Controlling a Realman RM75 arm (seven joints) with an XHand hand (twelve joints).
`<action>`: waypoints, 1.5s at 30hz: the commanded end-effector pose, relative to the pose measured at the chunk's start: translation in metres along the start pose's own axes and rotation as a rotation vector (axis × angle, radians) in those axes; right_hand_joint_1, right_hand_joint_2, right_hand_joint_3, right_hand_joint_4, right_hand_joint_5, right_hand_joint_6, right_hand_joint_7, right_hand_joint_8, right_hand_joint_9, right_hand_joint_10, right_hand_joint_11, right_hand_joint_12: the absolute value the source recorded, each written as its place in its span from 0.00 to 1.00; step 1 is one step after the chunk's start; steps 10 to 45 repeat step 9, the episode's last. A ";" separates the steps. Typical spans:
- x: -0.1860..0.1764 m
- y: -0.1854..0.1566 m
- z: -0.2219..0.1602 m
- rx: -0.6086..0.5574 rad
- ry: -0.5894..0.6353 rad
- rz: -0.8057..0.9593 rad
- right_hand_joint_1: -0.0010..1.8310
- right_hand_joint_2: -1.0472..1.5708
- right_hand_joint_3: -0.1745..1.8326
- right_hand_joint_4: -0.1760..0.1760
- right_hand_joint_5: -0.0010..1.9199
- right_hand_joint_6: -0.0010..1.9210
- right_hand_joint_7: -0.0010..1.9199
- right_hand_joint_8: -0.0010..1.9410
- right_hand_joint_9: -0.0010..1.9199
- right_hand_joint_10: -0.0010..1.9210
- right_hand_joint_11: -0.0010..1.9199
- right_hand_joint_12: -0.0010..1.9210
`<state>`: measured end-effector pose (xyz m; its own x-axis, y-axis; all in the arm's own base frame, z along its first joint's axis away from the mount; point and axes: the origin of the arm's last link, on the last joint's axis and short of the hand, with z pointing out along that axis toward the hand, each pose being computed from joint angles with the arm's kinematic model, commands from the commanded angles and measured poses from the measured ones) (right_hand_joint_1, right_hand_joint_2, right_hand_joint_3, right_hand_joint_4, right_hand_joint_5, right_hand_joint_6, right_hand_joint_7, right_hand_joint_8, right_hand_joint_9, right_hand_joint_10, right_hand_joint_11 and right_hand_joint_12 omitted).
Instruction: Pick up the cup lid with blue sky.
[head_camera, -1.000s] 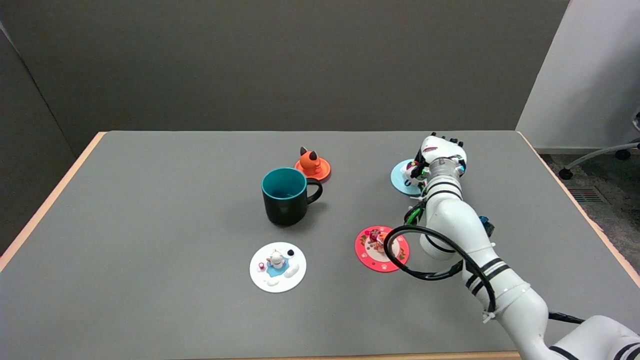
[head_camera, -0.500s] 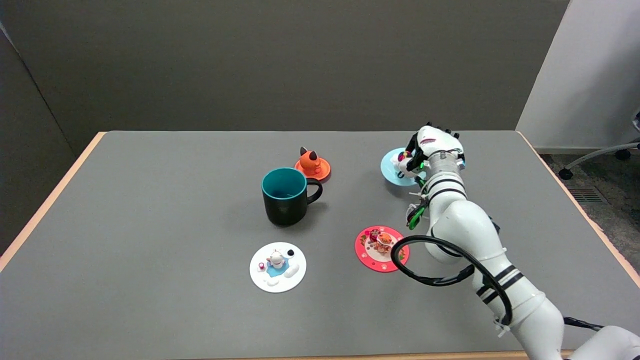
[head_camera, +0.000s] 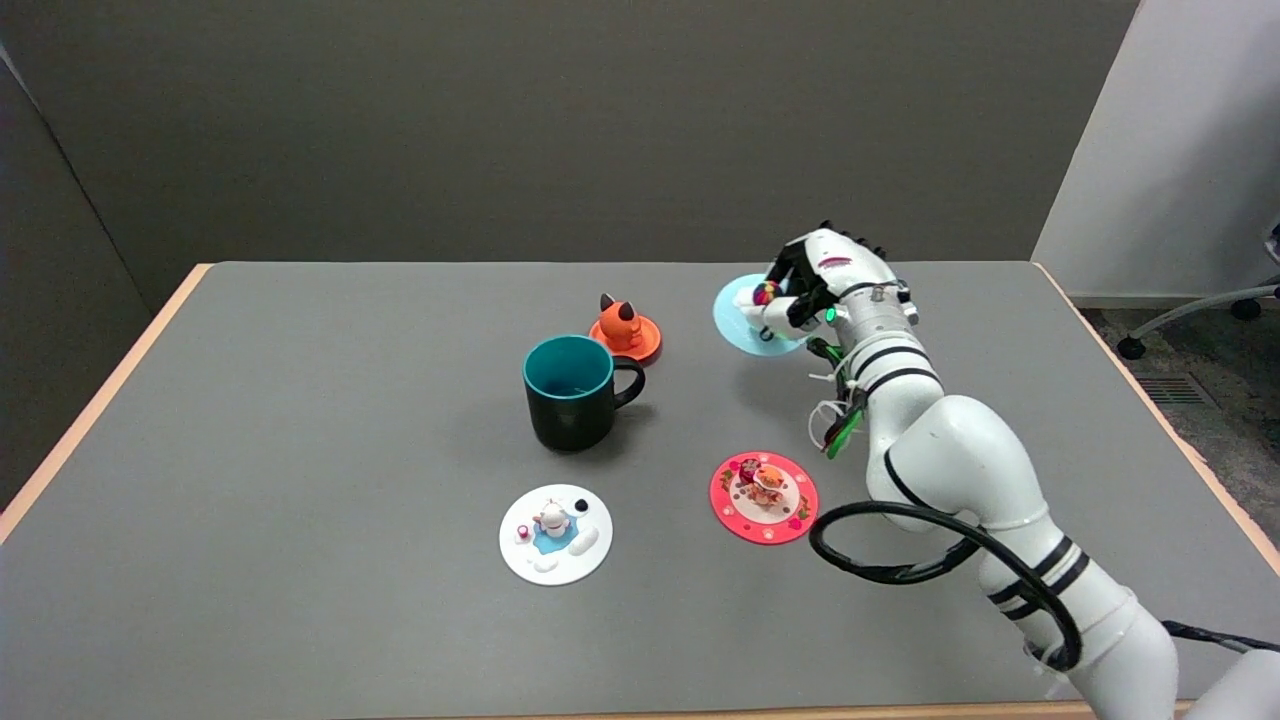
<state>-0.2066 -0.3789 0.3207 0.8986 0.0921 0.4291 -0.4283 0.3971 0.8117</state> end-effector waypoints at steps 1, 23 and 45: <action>0.008 -0.046 -0.030 0.252 -0.174 0.198 0.65 0.83 0.16 0.29 0.41 0.58 0.45 0.71 0.23 0.59 0.19 0.11; 0.005 -0.066 -0.031 0.338 -0.267 0.253 0.65 0.83 0.17 0.25 0.41 0.58 0.44 0.72 0.22 0.60 0.19 0.11; 0.005 -0.066 -0.031 0.338 -0.267 0.253 0.65 0.83 0.17 0.25 0.41 0.58 0.44 0.72 0.22 0.60 0.19 0.11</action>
